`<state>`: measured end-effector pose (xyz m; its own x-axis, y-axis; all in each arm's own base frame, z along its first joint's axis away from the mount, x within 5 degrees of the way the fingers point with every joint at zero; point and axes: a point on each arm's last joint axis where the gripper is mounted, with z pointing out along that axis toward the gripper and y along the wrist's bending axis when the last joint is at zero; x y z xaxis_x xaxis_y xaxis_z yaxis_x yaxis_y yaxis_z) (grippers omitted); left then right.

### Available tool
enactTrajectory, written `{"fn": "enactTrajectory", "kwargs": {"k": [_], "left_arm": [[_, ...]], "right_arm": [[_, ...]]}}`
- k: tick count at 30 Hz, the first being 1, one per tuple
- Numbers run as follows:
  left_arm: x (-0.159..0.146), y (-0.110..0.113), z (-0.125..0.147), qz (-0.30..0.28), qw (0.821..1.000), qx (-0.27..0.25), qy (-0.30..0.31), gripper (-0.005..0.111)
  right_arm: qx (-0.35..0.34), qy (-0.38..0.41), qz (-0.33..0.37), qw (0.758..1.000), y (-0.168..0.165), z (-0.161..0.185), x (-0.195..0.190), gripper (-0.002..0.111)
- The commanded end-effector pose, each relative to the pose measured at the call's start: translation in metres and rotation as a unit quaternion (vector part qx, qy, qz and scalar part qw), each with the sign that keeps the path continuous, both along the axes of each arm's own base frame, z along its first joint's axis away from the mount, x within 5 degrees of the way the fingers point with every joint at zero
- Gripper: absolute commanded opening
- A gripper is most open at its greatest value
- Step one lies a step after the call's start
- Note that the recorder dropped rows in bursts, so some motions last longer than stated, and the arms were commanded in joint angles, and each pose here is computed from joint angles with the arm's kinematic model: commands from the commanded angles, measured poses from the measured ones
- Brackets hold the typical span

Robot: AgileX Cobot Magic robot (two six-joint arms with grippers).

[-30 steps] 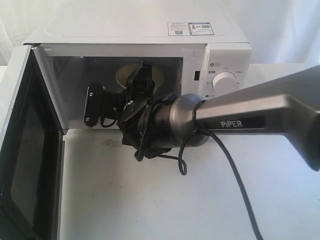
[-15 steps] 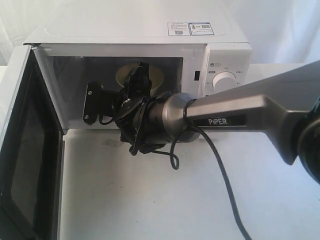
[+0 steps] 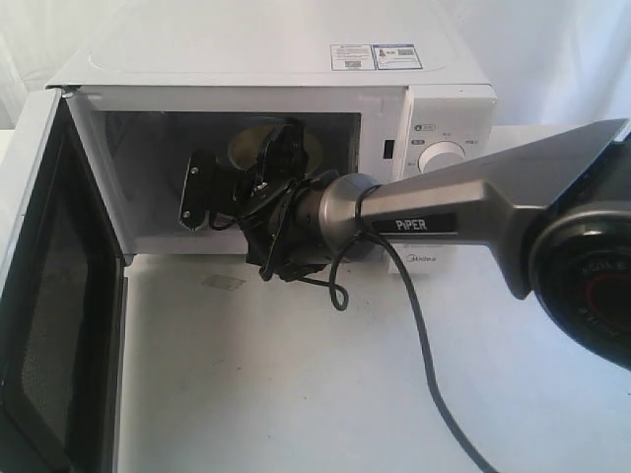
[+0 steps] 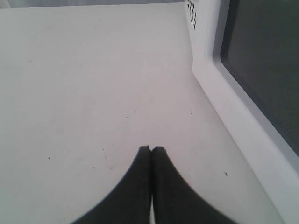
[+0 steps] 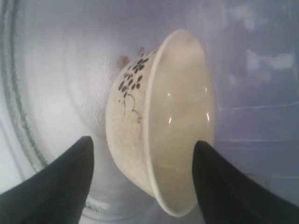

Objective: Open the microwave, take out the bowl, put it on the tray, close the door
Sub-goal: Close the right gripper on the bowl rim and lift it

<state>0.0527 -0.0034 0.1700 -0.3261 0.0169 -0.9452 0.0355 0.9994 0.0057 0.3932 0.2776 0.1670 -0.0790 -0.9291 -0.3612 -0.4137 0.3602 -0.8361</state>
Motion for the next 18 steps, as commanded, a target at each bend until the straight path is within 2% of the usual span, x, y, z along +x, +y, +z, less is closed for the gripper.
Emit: {"fn": "enactTrajectory", "kwargs": {"k": [1,13,15,18], "left_arm": [[0.000,-0.001,-0.001,-0.003,1.000,-0.004,-0.002,0.000],[0.000,-0.001,-0.001,-0.003,1.000,-0.004,-0.002,0.000],[0.000,-0.001,-0.001,-0.003,1.000,-0.004,-0.002,0.000],[0.000,-0.001,-0.001,-0.003,1.000,-0.004,-0.002,0.000]], "right_arm": [[0.006,-0.001,0.003,1.000,-0.002,0.002,0.008,0.058],[0.014,-0.005,-0.001,1.000,0.002,-0.008,0.026,0.056],[0.014,-0.005,-0.001,1.000,0.002,-0.008,0.026,0.049],[0.014,-0.005,-0.001,1.000,0.002,-0.008,0.026,0.031]]}}
